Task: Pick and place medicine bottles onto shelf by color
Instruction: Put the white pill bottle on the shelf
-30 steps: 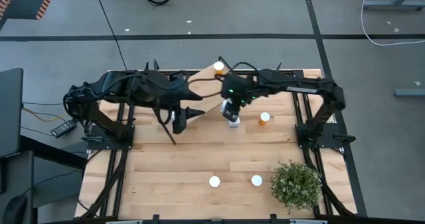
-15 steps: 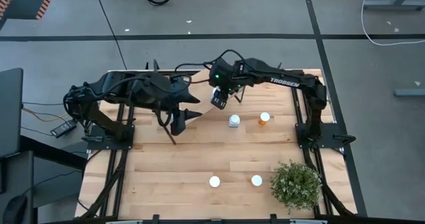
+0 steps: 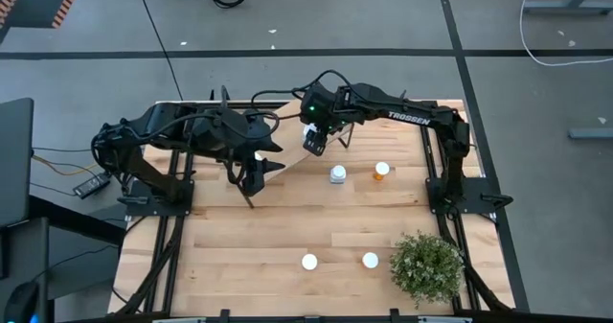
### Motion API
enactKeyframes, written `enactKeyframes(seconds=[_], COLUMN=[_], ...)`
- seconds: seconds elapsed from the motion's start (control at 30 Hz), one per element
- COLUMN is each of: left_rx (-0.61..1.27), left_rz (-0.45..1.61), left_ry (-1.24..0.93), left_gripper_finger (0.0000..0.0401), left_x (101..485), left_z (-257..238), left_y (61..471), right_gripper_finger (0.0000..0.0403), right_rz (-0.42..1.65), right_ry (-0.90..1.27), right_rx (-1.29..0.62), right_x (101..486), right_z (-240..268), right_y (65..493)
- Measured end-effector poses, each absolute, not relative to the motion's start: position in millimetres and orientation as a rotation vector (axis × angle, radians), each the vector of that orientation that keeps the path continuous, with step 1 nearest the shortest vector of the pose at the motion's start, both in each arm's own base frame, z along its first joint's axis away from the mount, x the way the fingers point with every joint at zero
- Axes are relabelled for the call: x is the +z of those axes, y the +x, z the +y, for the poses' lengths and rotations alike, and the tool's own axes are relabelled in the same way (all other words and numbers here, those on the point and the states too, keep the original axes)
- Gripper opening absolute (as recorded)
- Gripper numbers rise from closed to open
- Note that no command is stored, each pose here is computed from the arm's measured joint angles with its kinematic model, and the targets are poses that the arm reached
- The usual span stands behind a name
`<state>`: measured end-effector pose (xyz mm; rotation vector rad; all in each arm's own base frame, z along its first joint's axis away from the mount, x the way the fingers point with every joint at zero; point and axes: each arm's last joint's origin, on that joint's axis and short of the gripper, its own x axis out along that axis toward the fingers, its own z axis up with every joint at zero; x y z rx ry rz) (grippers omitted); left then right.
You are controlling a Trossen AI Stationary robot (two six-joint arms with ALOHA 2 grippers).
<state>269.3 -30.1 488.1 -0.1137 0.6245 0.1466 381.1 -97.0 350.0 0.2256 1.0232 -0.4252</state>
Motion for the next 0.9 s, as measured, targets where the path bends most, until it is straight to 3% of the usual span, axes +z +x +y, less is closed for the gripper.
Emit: enactKeyframes(seconds=[0.2,0.37,0.5,0.7,0.9], left_rx=[0.149,0.183,0.313,0.650,0.707], left_rz=[0.624,0.620,0.591,0.454,0.422], left_ry=[-0.113,-0.106,-0.135,-0.397,-0.665], left_gripper_finger=[0.0187,0.0187,0.0186,0.0184,0.0190], left_x=[488,488,489,488,475], left_z=[-30,-29,-24,-1,24], left_y=[269,269,269,272,296], right_gripper_finger=[0.0285,0.0288,0.0289,0.0289,0.0289], right_rz=[1.015,0.992,0.956,0.859,0.758], right_ry=[0.230,0.227,0.241,0.262,0.285], right_rx=[-0.442,-0.463,-0.486,-0.538,-0.566], right_x=[351,365,387,422,449], right_z=[-97,-94,-89,-80,-73], right_y=[381,370,348,312,280])
